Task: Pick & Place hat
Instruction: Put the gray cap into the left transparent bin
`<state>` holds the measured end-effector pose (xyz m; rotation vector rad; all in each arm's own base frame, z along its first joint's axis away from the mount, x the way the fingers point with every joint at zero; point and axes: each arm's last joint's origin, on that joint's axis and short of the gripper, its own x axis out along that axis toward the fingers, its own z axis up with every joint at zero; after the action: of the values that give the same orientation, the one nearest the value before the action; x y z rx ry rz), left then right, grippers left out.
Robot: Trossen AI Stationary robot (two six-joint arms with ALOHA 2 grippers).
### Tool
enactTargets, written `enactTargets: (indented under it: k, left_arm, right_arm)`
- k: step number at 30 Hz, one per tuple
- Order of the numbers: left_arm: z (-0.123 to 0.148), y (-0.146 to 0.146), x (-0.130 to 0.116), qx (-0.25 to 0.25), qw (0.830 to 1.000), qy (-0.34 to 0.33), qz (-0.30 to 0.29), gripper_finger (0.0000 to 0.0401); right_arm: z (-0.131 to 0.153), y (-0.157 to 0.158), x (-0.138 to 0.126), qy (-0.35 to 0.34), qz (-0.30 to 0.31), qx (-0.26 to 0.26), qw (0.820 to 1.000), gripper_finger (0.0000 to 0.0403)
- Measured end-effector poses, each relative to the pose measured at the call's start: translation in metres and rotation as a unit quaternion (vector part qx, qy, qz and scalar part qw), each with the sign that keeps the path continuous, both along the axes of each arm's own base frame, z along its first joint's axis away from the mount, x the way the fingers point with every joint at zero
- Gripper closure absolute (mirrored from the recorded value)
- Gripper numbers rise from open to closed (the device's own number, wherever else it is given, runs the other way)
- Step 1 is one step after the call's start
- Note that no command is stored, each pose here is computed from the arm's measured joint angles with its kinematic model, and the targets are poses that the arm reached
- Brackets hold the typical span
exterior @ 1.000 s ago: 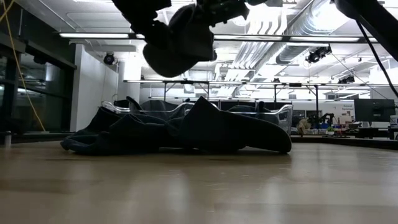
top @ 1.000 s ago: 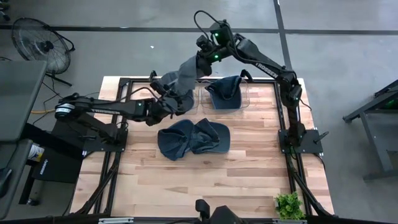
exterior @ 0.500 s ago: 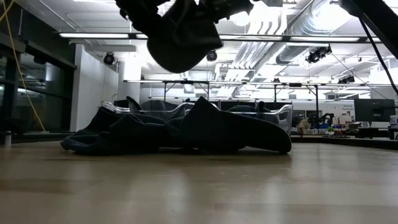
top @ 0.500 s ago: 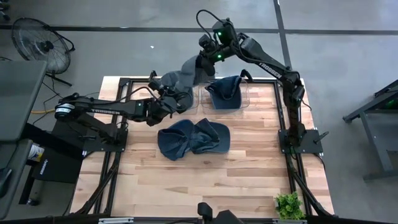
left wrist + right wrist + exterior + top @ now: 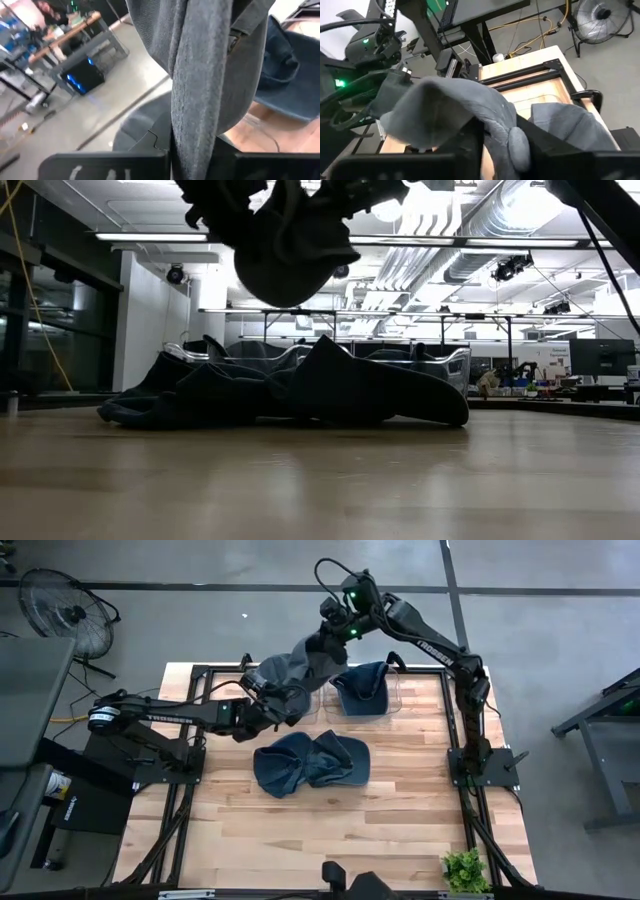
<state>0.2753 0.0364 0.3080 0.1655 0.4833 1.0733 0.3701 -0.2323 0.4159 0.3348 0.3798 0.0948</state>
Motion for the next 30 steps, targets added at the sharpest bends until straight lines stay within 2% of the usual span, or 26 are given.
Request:
enactTargets:
  k: [7, 11, 18, 23, 30]
  left_arm:
    - [-0.010, 0.005, -0.008, -0.045, 0.998, -0.009, 0.032, 0.0397]
    - [-0.016, 0.011, -0.018, -0.089, 0.994, -0.007, 0.057, 0.0397]
    - [-0.020, 0.021, -0.036, -0.132, 0.985, -0.053, 0.093, 0.0397]
    - [-0.038, 0.030, -0.054, -0.163, 0.971, -0.142, 0.105, 0.0397]
    - [-0.063, 0.042, -0.066, -0.195, 0.938, -0.280, 0.069, 0.0397]
  right_arm:
    - [0.016, -0.006, -0.018, -0.014, -0.024, -0.014, 1.000, 0.0210]
    - [0.031, -0.007, -0.041, -0.011, -0.050, -0.035, 0.998, 0.0173]
    - [0.049, 0.006, -0.082, 0.054, -0.102, -0.103, 0.988, 0.0167]
    - [0.047, 0.017, -0.095, 0.113, -0.107, -0.121, 0.980, 0.0167]
    - [0.040, 0.022, -0.099, 0.163, -0.100, -0.119, 0.974, 0.0167]
